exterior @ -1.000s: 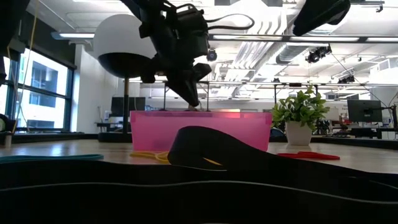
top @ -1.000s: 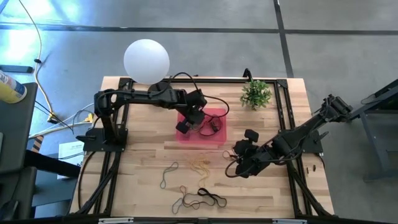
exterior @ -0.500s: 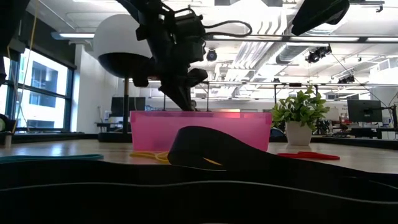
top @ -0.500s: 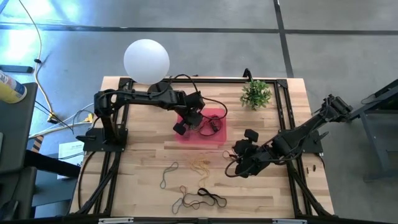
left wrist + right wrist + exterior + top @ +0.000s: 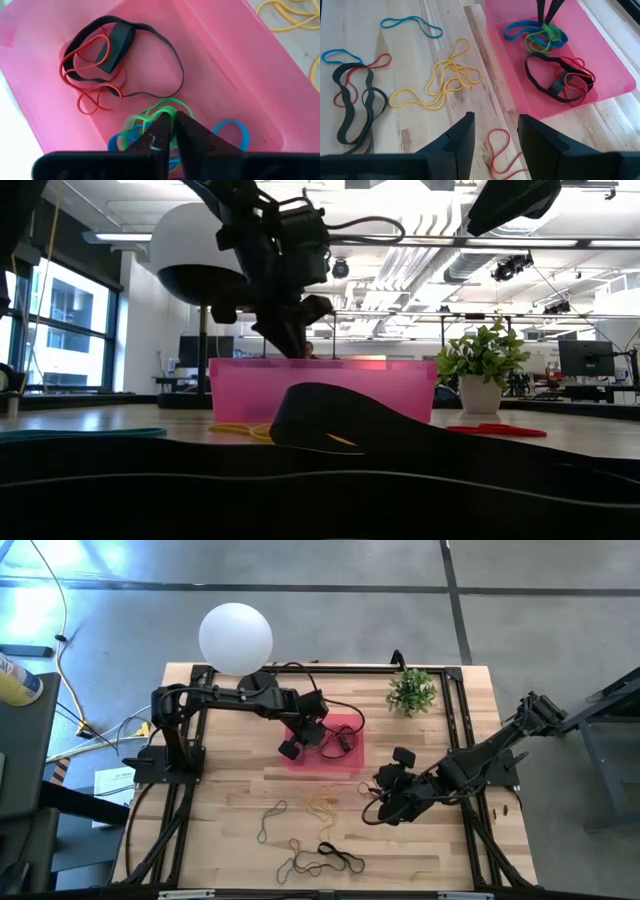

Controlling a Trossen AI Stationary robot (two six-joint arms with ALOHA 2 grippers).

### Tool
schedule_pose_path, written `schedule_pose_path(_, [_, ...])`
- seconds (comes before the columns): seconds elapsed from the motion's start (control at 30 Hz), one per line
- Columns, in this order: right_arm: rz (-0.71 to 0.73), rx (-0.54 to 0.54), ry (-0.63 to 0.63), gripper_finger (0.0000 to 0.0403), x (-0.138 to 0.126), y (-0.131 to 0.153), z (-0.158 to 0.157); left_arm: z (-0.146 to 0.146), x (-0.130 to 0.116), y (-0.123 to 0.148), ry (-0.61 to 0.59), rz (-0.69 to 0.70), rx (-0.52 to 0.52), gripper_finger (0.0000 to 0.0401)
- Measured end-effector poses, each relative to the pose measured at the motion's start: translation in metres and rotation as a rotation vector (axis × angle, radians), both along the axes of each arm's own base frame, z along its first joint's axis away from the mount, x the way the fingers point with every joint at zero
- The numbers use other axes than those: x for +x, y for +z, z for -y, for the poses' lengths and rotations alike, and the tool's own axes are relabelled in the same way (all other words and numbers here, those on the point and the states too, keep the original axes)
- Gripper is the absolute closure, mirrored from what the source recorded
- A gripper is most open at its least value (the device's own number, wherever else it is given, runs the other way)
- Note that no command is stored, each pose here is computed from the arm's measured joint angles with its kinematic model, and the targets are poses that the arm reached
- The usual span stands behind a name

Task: Pick and place rubber bands into bin
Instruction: Put the green rubber band into the red bin, then put the black rubber band into the red bin

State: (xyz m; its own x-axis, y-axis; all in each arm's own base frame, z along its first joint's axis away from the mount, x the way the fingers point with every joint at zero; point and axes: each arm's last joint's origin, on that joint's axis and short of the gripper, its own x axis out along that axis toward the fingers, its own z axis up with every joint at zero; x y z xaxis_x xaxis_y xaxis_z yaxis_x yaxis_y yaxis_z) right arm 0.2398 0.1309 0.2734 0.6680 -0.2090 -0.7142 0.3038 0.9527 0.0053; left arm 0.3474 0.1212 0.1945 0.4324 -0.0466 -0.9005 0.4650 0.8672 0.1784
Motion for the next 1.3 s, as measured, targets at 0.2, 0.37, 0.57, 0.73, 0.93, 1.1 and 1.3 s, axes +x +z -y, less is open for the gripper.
schedule_pose_path(0.2, [0.001,0.001,0.000,0.0263,0.000,0.000,0.000,0.001,0.000,0.000,0.007,0.000,-0.022,0.0312])
schedule_pose_path(0.37, [0.001,0.002,0.001,0.0263,0.000,0.000,0.000,0.001,0.000,0.000,0.021,0.002,-0.046,0.0271])
schedule_pose_path(0.57, [-0.066,-0.004,0.022,0.0263,-0.001,-0.007,-0.002,0.006,-0.007,0.006,0.016,-0.017,-0.159,0.0250])
schedule_pose_path(0.73, [-0.203,-0.017,0.034,0.0263,0.001,-0.027,-0.007,0.024,-0.019,0.031,-0.010,-0.003,-0.232,0.0256])
schedule_pose_path(0.93, [-0.251,0.010,0.053,0.0263,0.011,-0.044,-0.014,0.075,-0.032,0.075,-0.119,0.079,-0.229,0.0263])
schedule_pose_path(1.1, [-0.246,0.019,0.045,0.0263,0.016,-0.049,-0.017,0.129,-0.044,0.094,-0.210,0.084,-0.164,0.0263])
schedule_pose_path(1.3, [-0.213,0.055,0.080,0.0263,0.019,-0.047,-0.020,0.178,-0.055,0.091,-0.281,0.007,-0.082,0.0263])
